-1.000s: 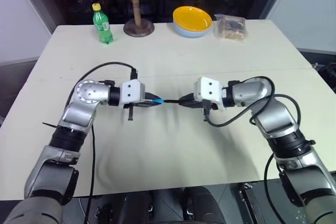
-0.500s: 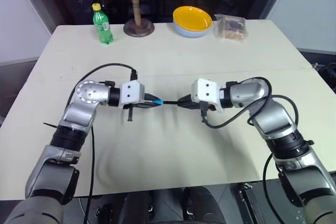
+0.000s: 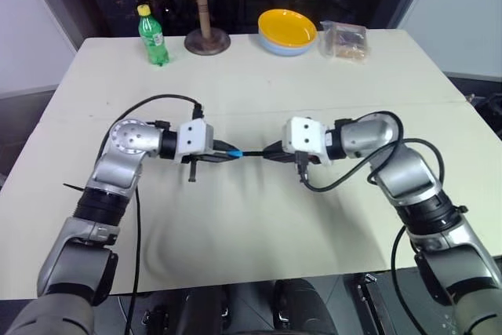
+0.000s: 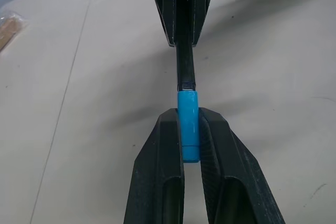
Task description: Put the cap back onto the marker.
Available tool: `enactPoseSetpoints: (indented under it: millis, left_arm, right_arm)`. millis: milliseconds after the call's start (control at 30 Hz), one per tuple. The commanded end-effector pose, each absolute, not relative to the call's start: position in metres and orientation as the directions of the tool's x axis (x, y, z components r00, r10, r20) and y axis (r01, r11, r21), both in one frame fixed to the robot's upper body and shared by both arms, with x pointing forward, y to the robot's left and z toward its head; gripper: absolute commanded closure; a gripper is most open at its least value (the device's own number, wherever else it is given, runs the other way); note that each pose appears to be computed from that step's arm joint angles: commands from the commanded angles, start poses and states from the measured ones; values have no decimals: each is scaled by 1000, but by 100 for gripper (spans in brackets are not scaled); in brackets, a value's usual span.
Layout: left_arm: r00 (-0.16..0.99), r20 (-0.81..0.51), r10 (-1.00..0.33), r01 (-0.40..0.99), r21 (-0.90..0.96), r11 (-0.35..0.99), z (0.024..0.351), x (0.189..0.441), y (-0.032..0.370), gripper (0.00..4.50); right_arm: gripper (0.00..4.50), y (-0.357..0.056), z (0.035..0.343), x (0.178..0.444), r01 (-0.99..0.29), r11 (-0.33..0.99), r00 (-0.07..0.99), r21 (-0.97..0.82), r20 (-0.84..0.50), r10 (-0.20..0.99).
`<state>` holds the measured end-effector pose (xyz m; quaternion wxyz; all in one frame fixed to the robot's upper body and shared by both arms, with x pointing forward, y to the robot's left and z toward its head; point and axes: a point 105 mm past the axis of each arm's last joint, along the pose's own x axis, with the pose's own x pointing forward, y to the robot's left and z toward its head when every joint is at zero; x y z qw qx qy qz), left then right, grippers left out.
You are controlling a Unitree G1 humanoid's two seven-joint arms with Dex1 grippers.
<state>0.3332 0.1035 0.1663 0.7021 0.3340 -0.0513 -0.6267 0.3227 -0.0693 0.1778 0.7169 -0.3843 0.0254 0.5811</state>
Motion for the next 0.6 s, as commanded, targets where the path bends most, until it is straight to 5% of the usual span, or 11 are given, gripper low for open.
enactPoseSetpoints:
  millis: [33, 600]
  left_arm:
    - [178, -327, -928, 831, 555, -36, 175, 330, 90, 450]
    - [201, -338, -919, 820, 572, -31, 171, 332, 87, 450]
  right_arm:
    - [447, -39, 202, 306, -789, -67, 253, -611, -423, 870]
    - [447, -26, 195, 313, -761, -70, 288, -645, -432, 855]
